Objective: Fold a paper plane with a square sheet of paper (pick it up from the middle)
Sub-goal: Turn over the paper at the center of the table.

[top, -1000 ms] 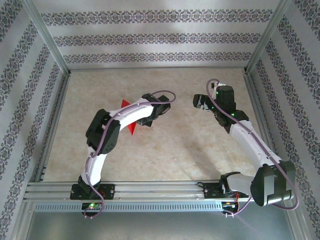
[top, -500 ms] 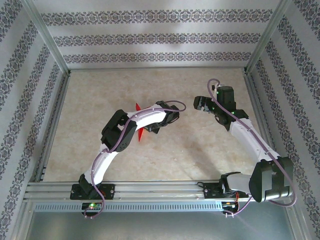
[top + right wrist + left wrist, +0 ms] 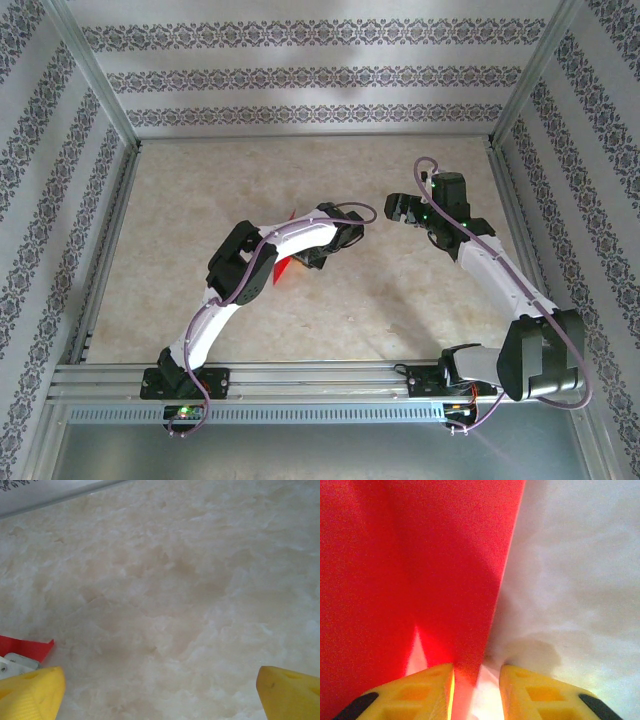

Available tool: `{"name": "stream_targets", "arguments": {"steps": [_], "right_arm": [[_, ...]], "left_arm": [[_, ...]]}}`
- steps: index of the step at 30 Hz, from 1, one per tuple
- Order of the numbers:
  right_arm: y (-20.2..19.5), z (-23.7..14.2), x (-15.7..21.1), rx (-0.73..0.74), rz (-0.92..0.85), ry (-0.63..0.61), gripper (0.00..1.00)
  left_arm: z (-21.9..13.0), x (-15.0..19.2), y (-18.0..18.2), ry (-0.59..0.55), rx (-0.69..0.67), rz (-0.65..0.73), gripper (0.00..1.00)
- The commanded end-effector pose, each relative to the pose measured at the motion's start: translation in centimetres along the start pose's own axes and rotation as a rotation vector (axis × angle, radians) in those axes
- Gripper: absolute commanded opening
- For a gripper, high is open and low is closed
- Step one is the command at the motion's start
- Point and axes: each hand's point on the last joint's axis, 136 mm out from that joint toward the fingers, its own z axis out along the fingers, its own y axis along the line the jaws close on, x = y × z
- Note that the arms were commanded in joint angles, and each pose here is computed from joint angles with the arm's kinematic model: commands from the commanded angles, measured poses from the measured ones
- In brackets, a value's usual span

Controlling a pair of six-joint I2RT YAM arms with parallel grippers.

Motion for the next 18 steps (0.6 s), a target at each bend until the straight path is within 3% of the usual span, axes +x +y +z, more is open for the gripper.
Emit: {"name": "stream_targets", "arguments": {"steps": [1,7,9,13,18], "right_arm": [[-0.1,-0.4,-1.2,-0.007,0.033,-0.035,0.98],[-0.6,-1.4,-2.2,0.002,0.059,-0.082,0.98],[-0.4,-1.6,-2.2,-0.011,0.057,-0.086,0.98],[0.1,-1.6,-2.0,-0.046,0.054,-0.075,0.98],[1.8,-0.8,-1.0,-0.140,0.069,-0.027,0.98]], "left_arm": [[-4.1,-0.7,-3.5,-0.059,0.192,-0.051,0.33],[-11.3,-2.3,-8.4,-0.155,0.615,-0.141,0.42],[-14.0,-2.9,-8.6,-0.213,0.741,-0.168,0.45],[-16.3,-3.6,-4.9,-0.301,0.834,-0.255,0.52],[-12.2,-2.2,1.7,-0.317,0.806,-0.401,0.57]]}}
